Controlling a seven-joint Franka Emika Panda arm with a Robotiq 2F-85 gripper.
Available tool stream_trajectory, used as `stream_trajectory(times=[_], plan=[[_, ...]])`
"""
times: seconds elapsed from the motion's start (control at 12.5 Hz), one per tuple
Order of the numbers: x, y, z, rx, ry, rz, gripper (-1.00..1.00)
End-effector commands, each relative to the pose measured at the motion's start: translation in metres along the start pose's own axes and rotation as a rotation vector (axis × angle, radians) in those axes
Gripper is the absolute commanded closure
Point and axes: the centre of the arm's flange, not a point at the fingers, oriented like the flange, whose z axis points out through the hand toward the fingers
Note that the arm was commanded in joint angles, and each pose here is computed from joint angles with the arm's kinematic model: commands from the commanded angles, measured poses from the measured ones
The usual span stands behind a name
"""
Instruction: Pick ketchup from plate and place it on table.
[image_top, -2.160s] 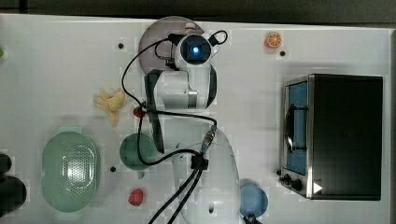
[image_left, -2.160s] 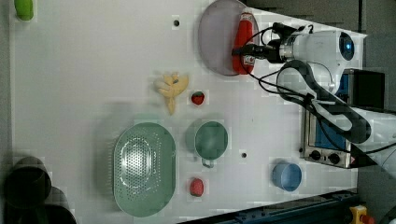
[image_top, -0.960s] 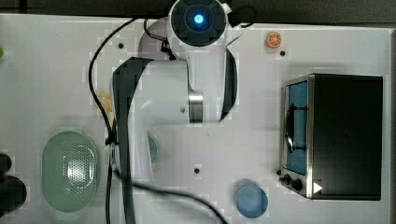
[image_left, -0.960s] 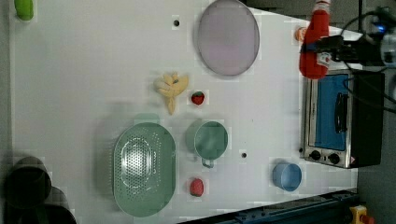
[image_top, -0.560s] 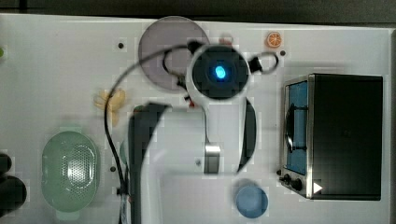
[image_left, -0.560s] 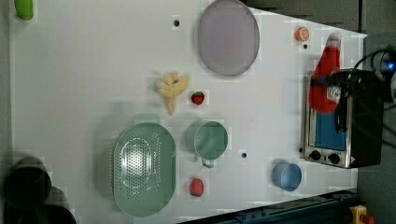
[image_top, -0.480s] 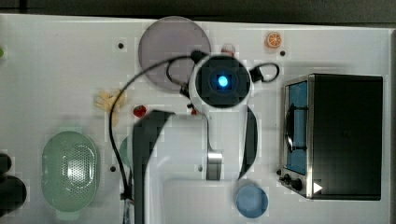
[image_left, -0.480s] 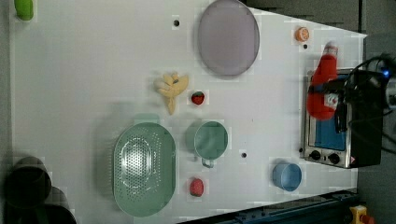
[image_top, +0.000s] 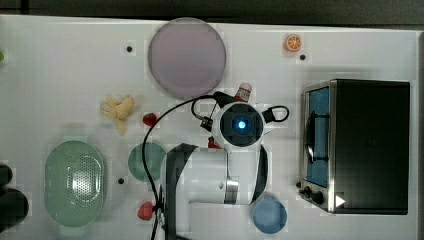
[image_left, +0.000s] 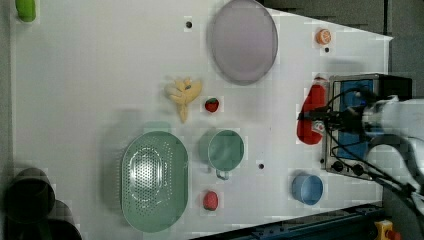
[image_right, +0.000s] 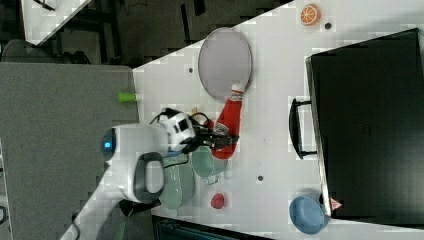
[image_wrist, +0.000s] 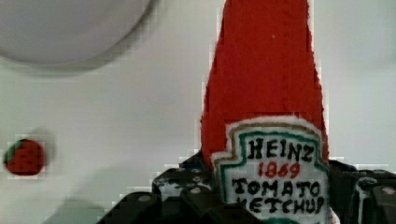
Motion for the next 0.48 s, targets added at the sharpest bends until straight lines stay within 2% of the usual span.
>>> stream_trajectory(times=[0.08, 0.16, 0.24, 0.32, 0.48], plan=[[-0.003, 0.003, 0.033, 0.012, 0.039, 0.038, -0.32], [-0.001, -0.001, 0.045, 0.018, 0.050, 0.033, -0.51], [-0.003, 0.002, 0.059, 0.011, 0.026, 0.038, -0.74], [-0.002, 0.001, 0.063, 0.012, 0.028, 0.035, -0.96], [0.004, -0.005, 0.047, 0.027, 0.068, 0.029, -1.00]])
